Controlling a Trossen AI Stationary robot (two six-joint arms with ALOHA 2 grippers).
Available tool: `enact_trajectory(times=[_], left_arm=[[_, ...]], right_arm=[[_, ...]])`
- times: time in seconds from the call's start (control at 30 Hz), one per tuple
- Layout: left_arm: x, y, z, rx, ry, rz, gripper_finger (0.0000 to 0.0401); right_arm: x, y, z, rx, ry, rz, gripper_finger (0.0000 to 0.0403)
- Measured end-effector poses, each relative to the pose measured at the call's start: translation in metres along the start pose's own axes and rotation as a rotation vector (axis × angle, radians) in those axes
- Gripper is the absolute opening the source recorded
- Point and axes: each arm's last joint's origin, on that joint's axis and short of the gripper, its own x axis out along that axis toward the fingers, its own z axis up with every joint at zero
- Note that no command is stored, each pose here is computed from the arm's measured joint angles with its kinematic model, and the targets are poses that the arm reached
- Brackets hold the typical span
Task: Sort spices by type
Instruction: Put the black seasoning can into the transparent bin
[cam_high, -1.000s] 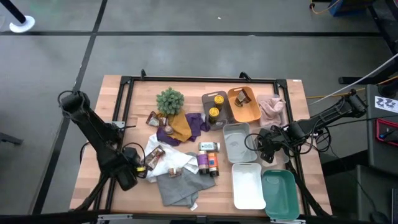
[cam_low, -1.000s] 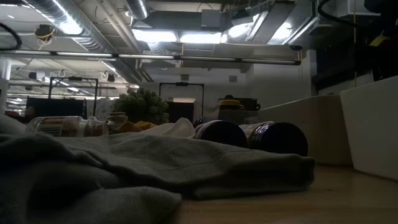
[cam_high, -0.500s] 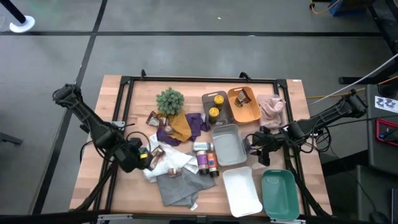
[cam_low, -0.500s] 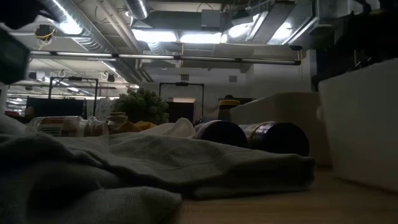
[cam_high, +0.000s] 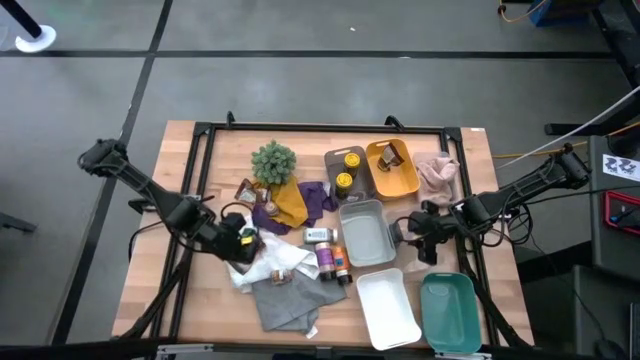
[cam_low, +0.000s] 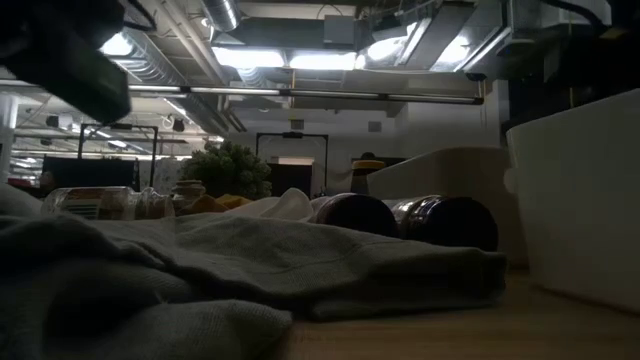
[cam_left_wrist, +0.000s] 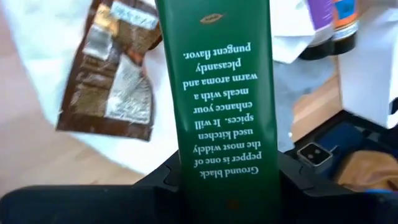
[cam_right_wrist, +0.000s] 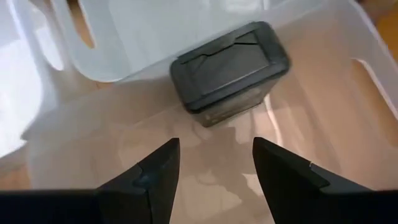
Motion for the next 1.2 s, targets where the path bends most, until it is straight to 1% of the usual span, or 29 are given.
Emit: enact_trajectory(times=[0.1, 0.27, 0.4, 0.5, 0.57, 0.63, 0.73, 0.9, 1.03, 1.13, 1.2], left_arm=[[0.001, -0.003, 0.005, 0.012, -0.011, -0.018, 0.0119], [0.002, -0.013, 0.015, 0.027, -0.030, -0.097, 0.0121], [0.005, -0.025, 0.024, 0.026, -0.050, -0.185, 0.0122], [0.008, -0.034, 0.031, 0.000, -0.066, -0.260, 0.0122], [0.011, -0.043, 0.036, -0.026, -0.068, -0.327, 0.0122], [0.013, -0.050, 0.042, -0.048, -0.071, -0.383, 0.0122], [0.017, -0.061, 0.051, -0.072, -0.068, -0.469, 0.0122], [0.025, -0.074, 0.065, -0.097, -0.053, -0.571, 0.0122], [0.030, -0.082, 0.075, -0.132, -0.041, -0.642, 0.0123], [0.035, -0.086, 0.082, -0.152, -0.042, -0.674, 0.0123], [0.038, -0.088, 0.087, -0.159, -0.043, -0.695, 0.0123]], right_arm=[[0.000, -0.002, -0.003, 0.004, 0.022, -0.034, 0.0202], [-0.001, -0.007, -0.008, 0.054, 0.065, -0.098, 0.0202], [-0.001, -0.007, -0.007, 0.055, 0.054, -0.094, 0.0202], [-0.005, -0.006, -0.005, 0.053, 0.063, -0.091, 0.0202], [-0.012, -0.003, 0.000, 0.050, 0.048, -0.081, 0.0202], [-0.021, -0.001, 0.007, 0.011, 0.027, -0.073, 0.0202], [-0.036, 0.004, 0.020, -0.061, -0.052, -0.076, 0.0202], [-0.055, 0.010, 0.043, -0.199, -0.262, -0.157, 0.0202], [-0.060, 0.020, 0.060, -0.358, -0.438, -0.142, 0.0202], [-0.061, 0.029, 0.072, -0.487, -0.538, -0.103, 0.0202], [-0.062, 0.034, 0.079, -0.584, -0.603, -0.099, 0.0202]])
